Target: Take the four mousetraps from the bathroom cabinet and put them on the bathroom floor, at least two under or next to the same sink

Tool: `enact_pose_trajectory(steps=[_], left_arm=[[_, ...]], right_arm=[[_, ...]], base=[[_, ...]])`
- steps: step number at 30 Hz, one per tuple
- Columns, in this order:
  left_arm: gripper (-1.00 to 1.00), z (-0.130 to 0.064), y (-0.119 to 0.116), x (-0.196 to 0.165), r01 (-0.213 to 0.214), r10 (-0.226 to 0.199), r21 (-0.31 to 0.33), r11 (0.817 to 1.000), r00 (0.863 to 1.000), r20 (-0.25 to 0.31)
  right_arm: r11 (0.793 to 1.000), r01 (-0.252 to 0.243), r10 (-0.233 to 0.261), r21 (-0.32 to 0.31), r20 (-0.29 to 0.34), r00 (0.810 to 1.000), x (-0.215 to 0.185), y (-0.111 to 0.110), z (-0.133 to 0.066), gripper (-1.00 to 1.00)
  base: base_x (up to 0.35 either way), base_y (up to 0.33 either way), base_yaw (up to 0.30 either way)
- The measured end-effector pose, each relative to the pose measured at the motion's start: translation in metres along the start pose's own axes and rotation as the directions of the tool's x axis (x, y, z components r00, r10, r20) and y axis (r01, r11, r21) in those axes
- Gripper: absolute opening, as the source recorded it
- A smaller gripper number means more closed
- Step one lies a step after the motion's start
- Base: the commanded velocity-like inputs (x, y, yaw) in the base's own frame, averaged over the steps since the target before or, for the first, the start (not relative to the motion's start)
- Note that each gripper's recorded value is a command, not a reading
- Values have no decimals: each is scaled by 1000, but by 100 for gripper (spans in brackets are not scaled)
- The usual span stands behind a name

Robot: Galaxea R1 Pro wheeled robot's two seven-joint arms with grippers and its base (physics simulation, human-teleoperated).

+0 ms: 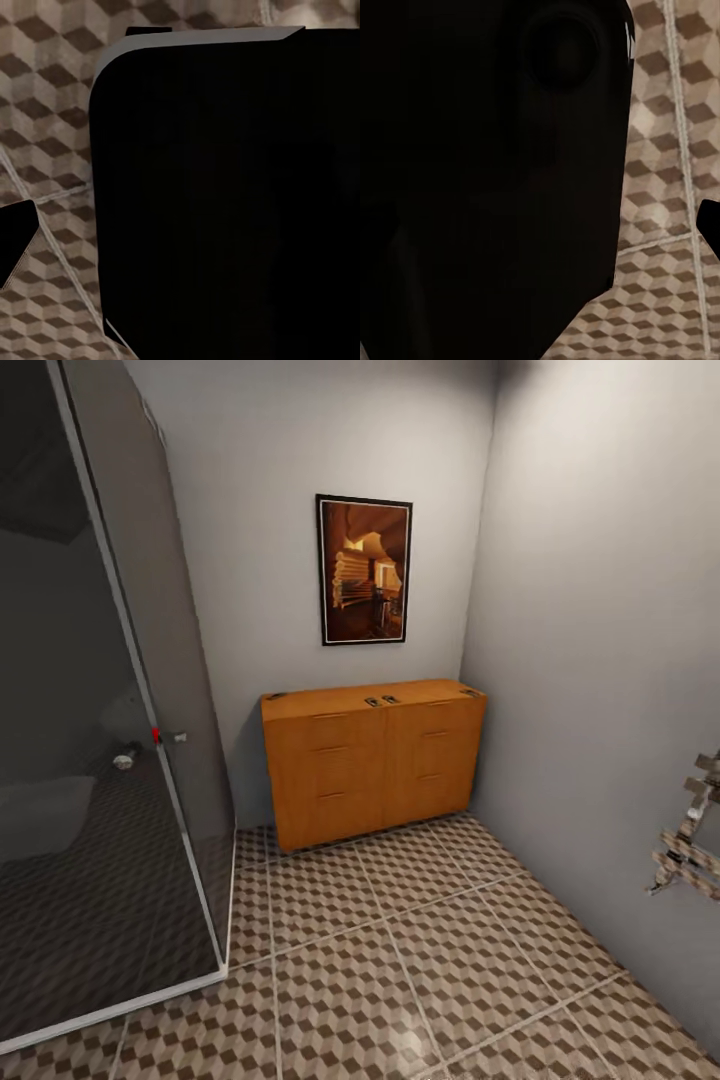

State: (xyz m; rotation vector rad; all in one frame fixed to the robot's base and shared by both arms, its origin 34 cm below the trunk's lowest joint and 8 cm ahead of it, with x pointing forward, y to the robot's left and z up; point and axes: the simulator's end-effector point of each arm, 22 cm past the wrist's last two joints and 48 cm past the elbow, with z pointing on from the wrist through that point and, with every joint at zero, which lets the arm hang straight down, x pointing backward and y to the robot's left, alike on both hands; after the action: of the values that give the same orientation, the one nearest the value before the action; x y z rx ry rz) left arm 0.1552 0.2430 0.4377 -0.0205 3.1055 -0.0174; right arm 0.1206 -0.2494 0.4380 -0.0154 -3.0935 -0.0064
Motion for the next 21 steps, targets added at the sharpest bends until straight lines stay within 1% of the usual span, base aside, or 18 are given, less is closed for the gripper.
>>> enact_pose_trajectory(steps=[9, 12, 16, 21], left_arm=[[100, 0, 0, 0, 0, 0, 0, 1000, 1000, 0], [100, 0, 0, 0, 0, 0, 0, 1000, 1000, 0], [100, 0, 0, 0, 0, 0, 0, 1000, 1000, 0], [100, 0, 0, 0, 0, 0, 0, 1000, 1000, 0]], right_arm=[[1000, 0, 0, 0, 0, 1000, 0, 0, 0, 100], [1000, 0, 0, 0, 0, 1000, 0, 0, 0, 100], [1000, 0, 0, 0, 0, 1000, 0, 0, 0, 100], [1000, 0, 0, 0, -1, 1000, 0, 0, 0, 100]], base=[[0, 0, -283], [8, 0, -226], [98, -34, -109], [219, -86, -41]])
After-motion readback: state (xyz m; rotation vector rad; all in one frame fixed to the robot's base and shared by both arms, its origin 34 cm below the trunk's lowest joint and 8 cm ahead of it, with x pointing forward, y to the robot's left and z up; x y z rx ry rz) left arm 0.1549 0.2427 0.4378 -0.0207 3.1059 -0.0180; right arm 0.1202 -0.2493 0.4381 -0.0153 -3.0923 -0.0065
